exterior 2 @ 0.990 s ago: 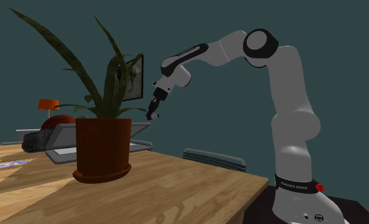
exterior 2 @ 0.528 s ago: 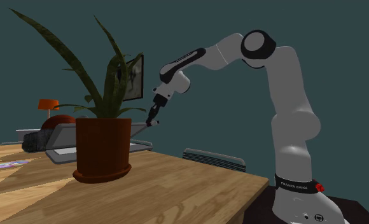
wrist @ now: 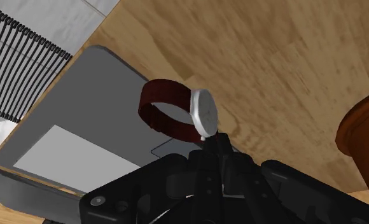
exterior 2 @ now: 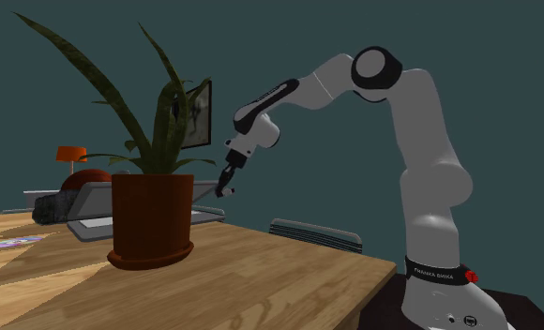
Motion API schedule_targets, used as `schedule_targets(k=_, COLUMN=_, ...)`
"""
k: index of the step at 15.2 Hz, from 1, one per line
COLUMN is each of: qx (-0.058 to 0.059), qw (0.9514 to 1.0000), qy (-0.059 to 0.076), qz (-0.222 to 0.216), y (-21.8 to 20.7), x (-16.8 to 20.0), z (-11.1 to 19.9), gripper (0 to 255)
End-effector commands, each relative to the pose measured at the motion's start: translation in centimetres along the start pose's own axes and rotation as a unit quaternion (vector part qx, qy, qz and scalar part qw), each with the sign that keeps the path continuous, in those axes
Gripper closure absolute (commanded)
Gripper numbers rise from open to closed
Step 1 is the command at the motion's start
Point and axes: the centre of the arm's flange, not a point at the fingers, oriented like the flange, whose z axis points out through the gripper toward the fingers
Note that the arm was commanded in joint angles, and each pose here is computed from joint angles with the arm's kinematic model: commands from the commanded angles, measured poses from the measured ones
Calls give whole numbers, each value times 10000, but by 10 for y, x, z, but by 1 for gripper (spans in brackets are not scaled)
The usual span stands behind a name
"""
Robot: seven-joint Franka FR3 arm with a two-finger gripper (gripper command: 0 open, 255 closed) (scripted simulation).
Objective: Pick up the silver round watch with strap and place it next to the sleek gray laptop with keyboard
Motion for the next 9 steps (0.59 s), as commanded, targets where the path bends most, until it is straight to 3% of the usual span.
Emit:
schedule_targets(k=1, qx=-2, qw=10000, qy=1, qz=0, y=0, x=-5, z=9, gripper=255)
schedule_targets(k=9, qx=-2, qw=10000, qy=1, qz=0, y=2, x=-26, z=46, gripper=255)
